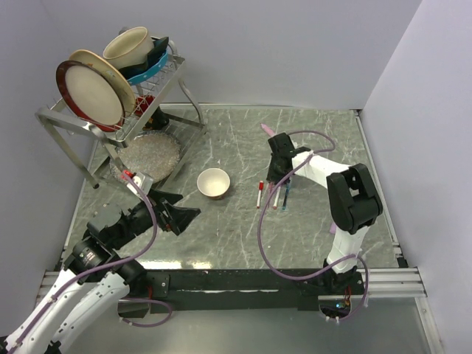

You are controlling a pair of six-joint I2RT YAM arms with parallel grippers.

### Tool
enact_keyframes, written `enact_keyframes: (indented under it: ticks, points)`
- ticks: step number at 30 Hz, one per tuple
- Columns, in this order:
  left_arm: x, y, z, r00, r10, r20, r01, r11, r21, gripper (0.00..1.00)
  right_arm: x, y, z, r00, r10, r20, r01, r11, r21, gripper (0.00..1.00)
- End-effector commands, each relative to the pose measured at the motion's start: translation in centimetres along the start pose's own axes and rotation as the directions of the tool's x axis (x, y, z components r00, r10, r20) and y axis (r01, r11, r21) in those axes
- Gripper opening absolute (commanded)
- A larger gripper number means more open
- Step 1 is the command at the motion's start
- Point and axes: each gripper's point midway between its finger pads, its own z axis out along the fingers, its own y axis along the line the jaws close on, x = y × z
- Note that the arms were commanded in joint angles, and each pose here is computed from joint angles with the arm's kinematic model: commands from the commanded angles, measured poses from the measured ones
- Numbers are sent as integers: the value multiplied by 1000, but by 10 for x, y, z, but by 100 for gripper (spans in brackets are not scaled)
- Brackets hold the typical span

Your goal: Insert the pens into the pen caps

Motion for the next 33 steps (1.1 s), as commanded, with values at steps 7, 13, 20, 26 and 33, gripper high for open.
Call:
enact_keyframes:
  ticks: [7, 13, 20, 26, 33]
  points:
    - [-10, -1, -3, 997, 3, 78, -4, 1000, 12, 100, -61, -33, -71, 978, 2, 210, -19, 997, 79, 43]
    - [-9, -2, 0, 995, -35, 98, 33, 999, 29, 100, -96, -123, -101, 951, 86, 298, -155, 964, 217, 48]
    - [-9, 4, 2, 998, -2, 65, 3, 1000, -13, 99, -153, -145, -106, 920, 44, 390, -100, 987, 124, 59]
    - [-18, 3, -8, 992, 23, 121, -21, 1000, -17, 99, -207, -92, -79, 915, -76, 397, 100, 994, -40, 69]
    - [-26, 4, -17, 982, 41, 183, -37, 999, -25, 99, -251, -21, -28, 893, -215, 394, 262, 963, -69, 69]
